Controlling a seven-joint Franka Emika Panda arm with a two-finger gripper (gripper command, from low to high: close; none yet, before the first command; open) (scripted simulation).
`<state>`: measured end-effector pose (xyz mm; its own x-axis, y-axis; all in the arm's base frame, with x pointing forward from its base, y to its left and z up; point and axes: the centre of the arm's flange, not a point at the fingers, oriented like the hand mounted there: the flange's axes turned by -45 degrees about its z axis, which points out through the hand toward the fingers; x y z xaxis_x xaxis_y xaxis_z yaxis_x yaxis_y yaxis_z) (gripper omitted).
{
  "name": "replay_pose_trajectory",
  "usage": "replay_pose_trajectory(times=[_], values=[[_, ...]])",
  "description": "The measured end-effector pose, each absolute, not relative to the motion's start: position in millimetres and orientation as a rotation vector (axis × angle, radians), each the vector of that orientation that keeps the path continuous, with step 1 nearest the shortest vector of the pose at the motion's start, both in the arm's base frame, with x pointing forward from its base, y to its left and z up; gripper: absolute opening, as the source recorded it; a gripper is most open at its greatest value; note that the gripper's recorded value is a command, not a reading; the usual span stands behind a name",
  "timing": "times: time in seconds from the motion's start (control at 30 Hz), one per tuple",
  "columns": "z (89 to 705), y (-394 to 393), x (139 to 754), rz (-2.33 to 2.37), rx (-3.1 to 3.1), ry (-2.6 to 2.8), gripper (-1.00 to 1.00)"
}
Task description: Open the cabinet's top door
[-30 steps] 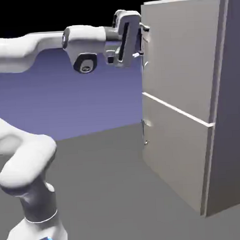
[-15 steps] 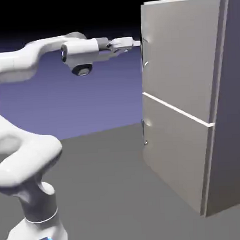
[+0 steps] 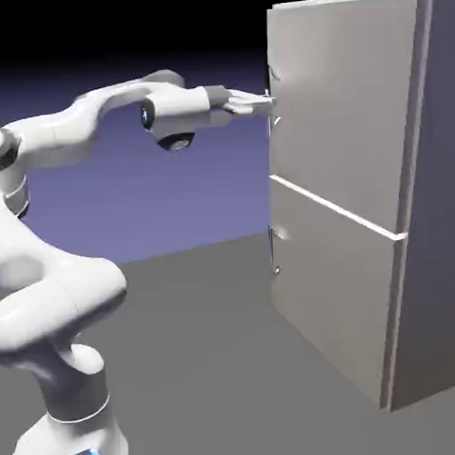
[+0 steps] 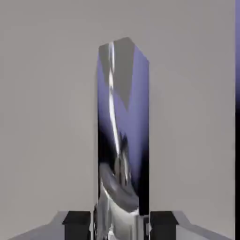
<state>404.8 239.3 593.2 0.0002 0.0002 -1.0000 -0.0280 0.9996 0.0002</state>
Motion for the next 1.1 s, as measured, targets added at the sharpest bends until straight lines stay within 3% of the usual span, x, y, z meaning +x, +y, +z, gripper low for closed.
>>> replay_pose_trajectory(times=[0.77,1.1], values=[[593.4,119.4,238.1,0.403,-0.404,1.534,-1.00],[593.2,57.2,194.2,0.544,-0.542,1.501,-1.00]])
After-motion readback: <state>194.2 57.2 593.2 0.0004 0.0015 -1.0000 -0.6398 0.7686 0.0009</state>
